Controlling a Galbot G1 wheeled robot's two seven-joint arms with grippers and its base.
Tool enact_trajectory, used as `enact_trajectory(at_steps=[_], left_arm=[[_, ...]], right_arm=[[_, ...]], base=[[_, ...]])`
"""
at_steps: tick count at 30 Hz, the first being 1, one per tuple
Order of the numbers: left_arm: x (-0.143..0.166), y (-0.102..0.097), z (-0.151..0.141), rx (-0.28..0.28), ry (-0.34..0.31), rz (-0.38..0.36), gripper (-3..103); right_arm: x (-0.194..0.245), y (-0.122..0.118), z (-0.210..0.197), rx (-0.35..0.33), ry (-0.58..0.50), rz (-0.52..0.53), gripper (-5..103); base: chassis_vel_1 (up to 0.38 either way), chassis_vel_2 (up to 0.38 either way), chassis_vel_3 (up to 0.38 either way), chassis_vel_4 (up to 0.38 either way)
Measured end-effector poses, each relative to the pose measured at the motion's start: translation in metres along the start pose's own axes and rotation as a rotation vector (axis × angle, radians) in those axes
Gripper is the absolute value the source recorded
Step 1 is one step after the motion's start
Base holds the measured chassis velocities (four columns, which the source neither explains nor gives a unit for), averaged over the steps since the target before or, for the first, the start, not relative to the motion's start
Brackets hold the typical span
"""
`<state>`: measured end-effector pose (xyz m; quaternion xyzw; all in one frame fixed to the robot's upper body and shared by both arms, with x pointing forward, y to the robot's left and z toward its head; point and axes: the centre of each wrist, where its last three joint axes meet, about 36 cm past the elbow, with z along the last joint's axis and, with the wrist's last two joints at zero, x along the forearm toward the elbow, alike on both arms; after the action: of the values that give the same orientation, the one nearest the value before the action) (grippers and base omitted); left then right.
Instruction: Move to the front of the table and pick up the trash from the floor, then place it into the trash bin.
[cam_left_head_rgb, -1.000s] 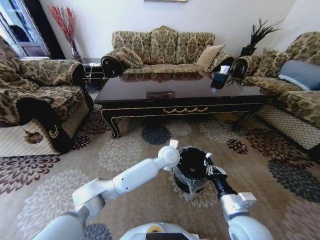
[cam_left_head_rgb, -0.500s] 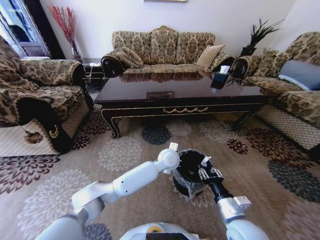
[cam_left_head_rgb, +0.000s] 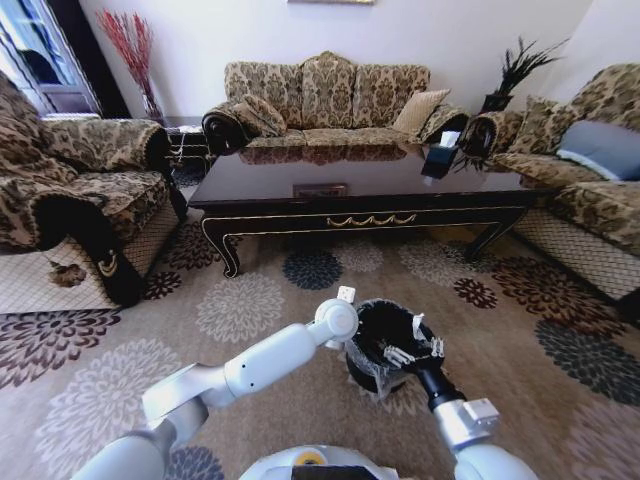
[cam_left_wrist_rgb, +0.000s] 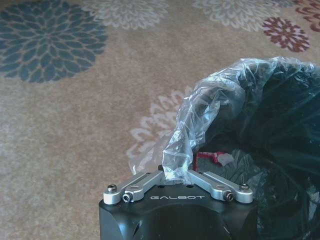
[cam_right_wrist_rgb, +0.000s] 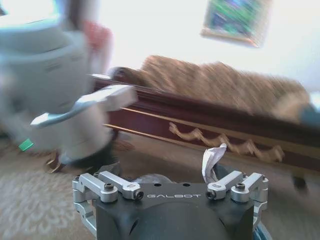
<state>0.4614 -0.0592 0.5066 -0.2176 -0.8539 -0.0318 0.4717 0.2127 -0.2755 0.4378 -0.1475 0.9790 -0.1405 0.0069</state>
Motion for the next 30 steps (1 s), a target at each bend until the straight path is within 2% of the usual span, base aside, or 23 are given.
enact_trajectory(at_steps=[1,2,5,9,17,19,22,23,27,28,29,30], left_arm=[[0.000,-0.002,0.000,-0.001,0.000,0.003,0],[0.000,-0.003,0.000,-0.001,0.000,0.003,0],[-0.001,-0.001,-0.001,0.000,0.001,-0.003,0],[-0.002,0.004,0.000,0.002,0.003,-0.015,0],[-0.004,0.016,0.001,0.025,0.005,-0.030,0],[-0.005,0.024,0.002,0.039,0.008,-0.042,0],[-0.007,0.049,0.004,0.072,0.011,-0.076,0],[-0.007,0.049,0.004,0.072,0.011,-0.076,0],[-0.005,0.091,0.007,0.124,0.005,-0.128,0],[-0.005,0.107,0.009,0.148,0.004,-0.144,0],[-0.005,0.107,0.009,0.148,0.004,-0.144,0],[-0.005,0.120,0.013,0.172,0.007,-0.158,0]], right_arm=[[0.000,-0.003,0.008,0.090,-0.017,-0.037,100],[0.000,-0.002,0.011,0.101,-0.018,-0.042,100],[0.001,0.000,0.011,0.069,-0.007,-0.026,100],[-0.001,-0.005,0.009,0.083,0.008,-0.030,100],[-0.006,-0.003,0.010,0.036,0.000,0.024,100],[-0.007,-0.003,0.010,0.010,-0.003,0.055,100],[-0.012,-0.005,0.007,-0.073,0.003,0.160,100],[-0.012,-0.005,0.007,-0.073,0.003,0.160,100],[-0.017,-0.013,0.000,-0.184,0.037,0.274,100],[-0.018,-0.016,-0.001,-0.202,0.048,0.295,100],[-0.018,-0.016,-0.001,-0.202,0.048,0.295,100],[-0.020,-0.018,0.000,-0.209,0.054,0.313,100]], base=[[0.000,0.000,0.000,0.000],[0.000,0.000,0.000,0.000],[0.000,0.000,0.000,0.000],[0.000,0.000,0.000,0.000],[0.000,0.000,0.000,0.000],[0.000,0.000,0.000,0.000],[0.000,0.000,0.000,0.000],[0.000,0.000,0.000,0.000],[0.000,0.000,0.000,0.000],[0.000,0.000,0.000,0.000],[0.000,0.000,0.000,0.000],[0.000,0.000,0.000,0.000]])
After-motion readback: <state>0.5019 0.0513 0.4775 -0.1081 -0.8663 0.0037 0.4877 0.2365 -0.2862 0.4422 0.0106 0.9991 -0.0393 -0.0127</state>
